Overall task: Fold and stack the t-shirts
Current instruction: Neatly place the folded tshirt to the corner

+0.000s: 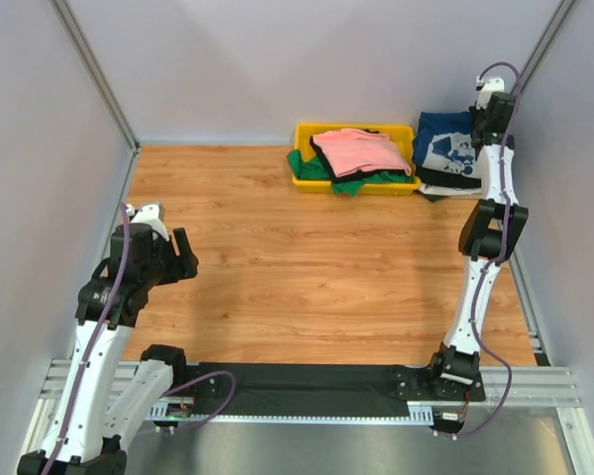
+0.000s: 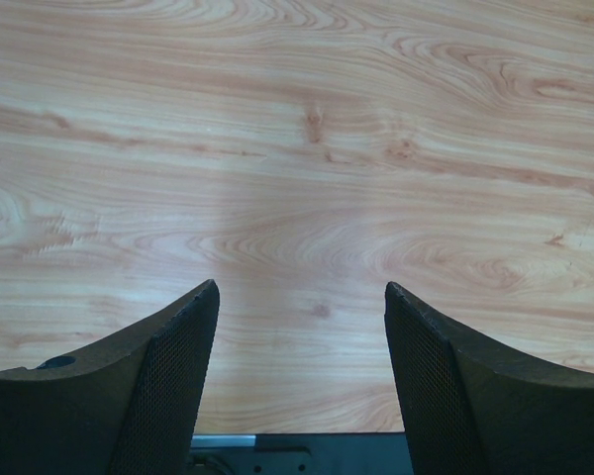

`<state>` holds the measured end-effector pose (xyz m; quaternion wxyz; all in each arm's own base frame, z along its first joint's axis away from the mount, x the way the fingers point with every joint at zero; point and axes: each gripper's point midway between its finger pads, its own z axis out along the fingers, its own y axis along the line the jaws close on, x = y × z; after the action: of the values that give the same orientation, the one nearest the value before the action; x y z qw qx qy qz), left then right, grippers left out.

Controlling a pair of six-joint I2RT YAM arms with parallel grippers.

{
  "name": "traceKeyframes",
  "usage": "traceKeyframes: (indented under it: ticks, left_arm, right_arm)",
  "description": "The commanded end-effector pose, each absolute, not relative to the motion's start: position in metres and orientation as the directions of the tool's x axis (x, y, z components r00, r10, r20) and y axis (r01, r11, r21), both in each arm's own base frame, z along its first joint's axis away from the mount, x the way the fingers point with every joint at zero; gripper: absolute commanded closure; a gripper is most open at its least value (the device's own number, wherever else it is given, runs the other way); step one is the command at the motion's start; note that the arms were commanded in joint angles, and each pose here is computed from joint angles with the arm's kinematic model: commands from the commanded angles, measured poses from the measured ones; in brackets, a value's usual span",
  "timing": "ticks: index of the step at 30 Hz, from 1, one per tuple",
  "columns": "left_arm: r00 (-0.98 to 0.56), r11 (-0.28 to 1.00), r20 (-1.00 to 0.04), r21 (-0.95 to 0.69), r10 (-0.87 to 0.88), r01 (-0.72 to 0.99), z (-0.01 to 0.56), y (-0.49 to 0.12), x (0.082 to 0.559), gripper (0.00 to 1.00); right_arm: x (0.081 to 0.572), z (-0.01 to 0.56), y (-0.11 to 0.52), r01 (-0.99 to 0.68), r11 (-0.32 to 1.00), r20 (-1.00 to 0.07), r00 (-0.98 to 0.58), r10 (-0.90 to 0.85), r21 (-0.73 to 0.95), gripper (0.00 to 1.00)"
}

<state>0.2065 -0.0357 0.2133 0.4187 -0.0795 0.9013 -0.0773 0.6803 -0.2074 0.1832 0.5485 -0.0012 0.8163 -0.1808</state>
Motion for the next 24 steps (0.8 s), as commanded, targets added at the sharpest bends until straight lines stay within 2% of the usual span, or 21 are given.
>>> traceKeyframes:
  ticks: [1, 4, 6, 7, 8, 9, 10, 11, 13, 15, 16, 17, 19, 22, 24]
  left_arm:
    - [-0.628, 0.975, -0.749, -0.203, -0.213, -0.089, 0.213, -0.034, 0.210, 0.25]
    - [-0.629, 0.975, -0.747, -0.202, -0.215, -0.093, 0.213, -0.034, 0.210, 0.25]
    - [-0.630, 0.975, -0.747, -0.200, -0.214, -0.095, 0.212, -0.034, 0.210, 0.25]
    - [-0.628, 0.975, -0.748, -0.202, -0.215, -0.093, 0.213, -0.034, 0.210, 0.25]
    - [-0.624, 0.975, -0.752, -0.202, -0.214, -0.091, 0.214, -0.034, 0.210, 0.25]
    - [-0.624, 0.975, -0.752, -0.203, -0.214, -0.090, 0.214, -0.034, 0.209, 0.25]
    - [-0.622, 0.975, -0.753, -0.205, -0.214, -0.088, 0.215, -0.034, 0.209, 0.25]
    - [-0.615, 0.975, -0.758, -0.207, -0.215, -0.086, 0.216, -0.034, 0.209, 0.25]
    - [-0.609, 0.975, -0.763, -0.207, -0.215, -0.085, 0.218, -0.034, 0.207, 0.25]
    - [-0.596, 0.974, -0.772, -0.206, -0.219, -0.090, 0.220, -0.032, 0.206, 0.25]
    - [-0.589, 0.974, -0.778, -0.208, -0.220, -0.089, 0.222, -0.032, 0.206, 0.25]
    - [-0.588, 0.974, -0.778, -0.204, -0.221, -0.096, 0.221, -0.030, 0.205, 0.25]
    - [-0.576, 0.974, -0.786, -0.207, -0.224, -0.097, 0.224, -0.030, 0.205, 0.25]
    - [-0.570, 0.974, -0.790, -0.208, -0.225, -0.096, 0.226, -0.029, 0.203, 0.24]
    - [-0.562, 0.973, -0.796, -0.211, -0.224, -0.090, 0.228, -0.029, 0.202, 0.24]
  right_arm:
    - [0.694, 0.228, -0.220, 0.252, 0.913, -0.932, -0.256, -0.256, -0.320, 1.00]
    - [0.697, 0.216, -0.222, 0.258, 0.911, -0.931, -0.259, -0.255, -0.322, 0.99]
    - [0.696, 0.218, -0.229, 0.302, 0.898, -0.935, -0.255, -0.246, -0.319, 0.85]
    - [0.696, 0.224, -0.232, 0.331, 0.890, -0.940, -0.238, -0.243, -0.314, 0.69]
    - [0.691, 0.232, -0.243, 0.394, 0.866, -0.944, -0.235, -0.230, -0.309, 0.26]
    - [0.688, 0.241, -0.246, 0.425, 0.857, -0.952, -0.217, -0.216, -0.291, 0.11]
    - [0.685, 0.248, -0.249, 0.450, 0.857, -0.965, -0.193, -0.179, -0.249, 0.04]
    - [0.677, 0.268, -0.252, 0.481, 0.849, -0.974, -0.163, -0.158, -0.218, 0.00]
    - [0.659, 0.312, -0.248, 0.514, 0.852, -0.995, -0.070, -0.076, -0.101, 0.00]
    - [0.652, 0.299, -0.228, 0.438, 0.899, -0.996, -0.085, 0.014, -0.025, 0.00]
    - [0.644, 0.334, -0.201, 0.333, 0.938, -0.994, -0.003, 0.105, 0.098, 0.00]
    - [0.639, 0.308, -0.187, 0.271, 0.951, -0.983, -0.059, 0.175, 0.153, 0.00]
    - [0.627, 0.327, -0.144, 0.090, 0.960, -0.961, -0.055, 0.271, 0.265, 0.00]
    - [0.611, 0.296, -0.109, 0.019, 0.912, -0.899, -0.161, 0.407, 0.410, 0.02]
    - [0.597, 0.265, -0.095, 0.035, 0.881, -0.854, -0.232, 0.466, 0.472, 0.03]
